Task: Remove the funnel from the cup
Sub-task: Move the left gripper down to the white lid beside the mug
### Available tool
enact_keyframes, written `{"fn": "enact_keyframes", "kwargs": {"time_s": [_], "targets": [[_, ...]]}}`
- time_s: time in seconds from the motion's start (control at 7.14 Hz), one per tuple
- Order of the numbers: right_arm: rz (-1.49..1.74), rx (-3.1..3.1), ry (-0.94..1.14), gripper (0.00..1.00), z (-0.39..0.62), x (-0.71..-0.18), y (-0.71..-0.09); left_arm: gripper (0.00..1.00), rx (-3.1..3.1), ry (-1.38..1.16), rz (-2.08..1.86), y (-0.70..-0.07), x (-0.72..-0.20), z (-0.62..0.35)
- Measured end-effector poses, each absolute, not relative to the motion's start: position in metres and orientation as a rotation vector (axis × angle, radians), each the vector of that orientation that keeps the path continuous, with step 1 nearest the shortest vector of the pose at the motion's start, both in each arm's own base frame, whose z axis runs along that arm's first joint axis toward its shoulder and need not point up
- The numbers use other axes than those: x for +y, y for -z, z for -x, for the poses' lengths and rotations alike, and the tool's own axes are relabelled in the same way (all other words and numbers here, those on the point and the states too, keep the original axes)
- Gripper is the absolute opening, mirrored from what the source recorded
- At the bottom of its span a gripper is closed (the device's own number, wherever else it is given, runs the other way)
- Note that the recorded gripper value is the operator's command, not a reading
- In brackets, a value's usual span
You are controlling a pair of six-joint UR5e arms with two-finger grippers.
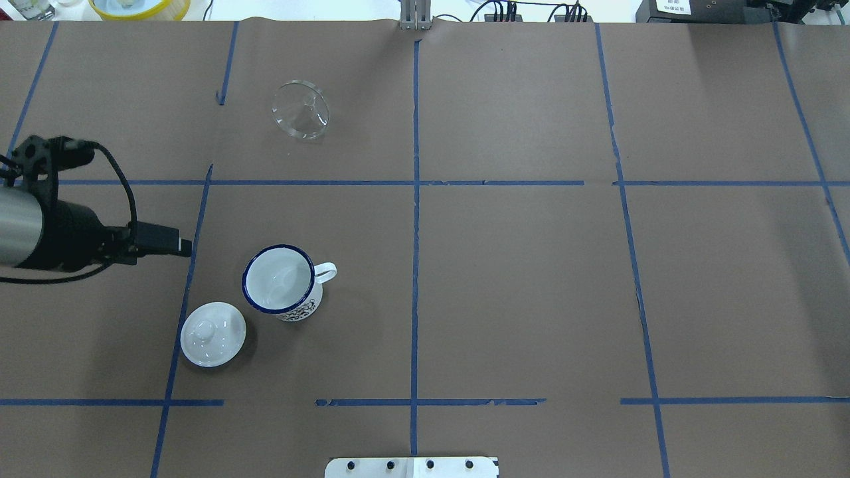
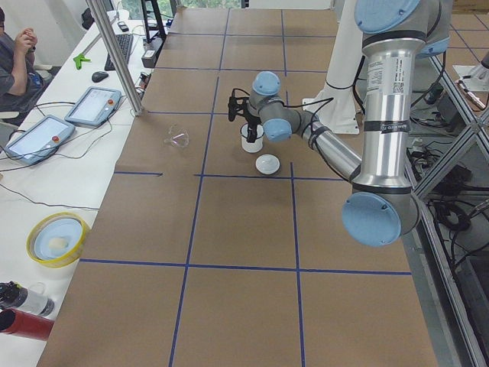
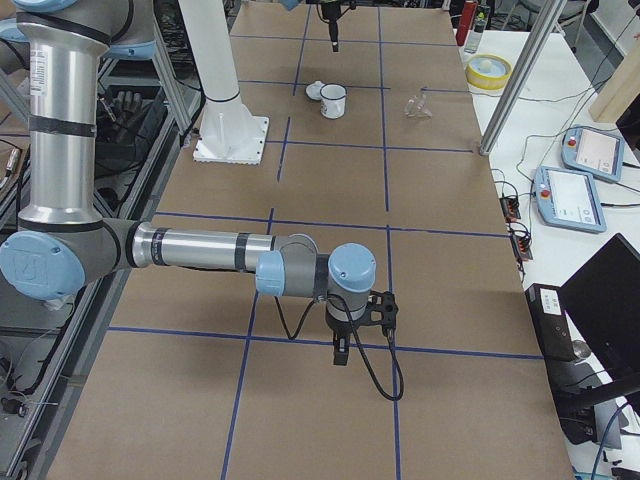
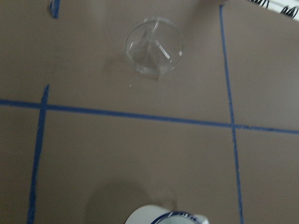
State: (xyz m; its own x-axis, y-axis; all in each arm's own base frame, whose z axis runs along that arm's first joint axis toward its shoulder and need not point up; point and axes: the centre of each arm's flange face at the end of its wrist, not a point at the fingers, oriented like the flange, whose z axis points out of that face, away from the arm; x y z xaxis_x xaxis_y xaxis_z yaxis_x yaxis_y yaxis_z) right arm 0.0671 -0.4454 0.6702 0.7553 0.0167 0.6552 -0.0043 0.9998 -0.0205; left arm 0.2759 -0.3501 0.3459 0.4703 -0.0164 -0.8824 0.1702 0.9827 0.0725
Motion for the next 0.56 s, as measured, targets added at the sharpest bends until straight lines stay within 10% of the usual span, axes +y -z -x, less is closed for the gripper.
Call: {"fn": "enact_keyframes", "kwargs": {"time_s": [0.56], "targets": [[0.018,-0.715,-0.011,1.00,-0.067,-0.445,-0.670,0.96,0.905,0.108,-0.118,-0.413,-0.296,-0.352]]}}
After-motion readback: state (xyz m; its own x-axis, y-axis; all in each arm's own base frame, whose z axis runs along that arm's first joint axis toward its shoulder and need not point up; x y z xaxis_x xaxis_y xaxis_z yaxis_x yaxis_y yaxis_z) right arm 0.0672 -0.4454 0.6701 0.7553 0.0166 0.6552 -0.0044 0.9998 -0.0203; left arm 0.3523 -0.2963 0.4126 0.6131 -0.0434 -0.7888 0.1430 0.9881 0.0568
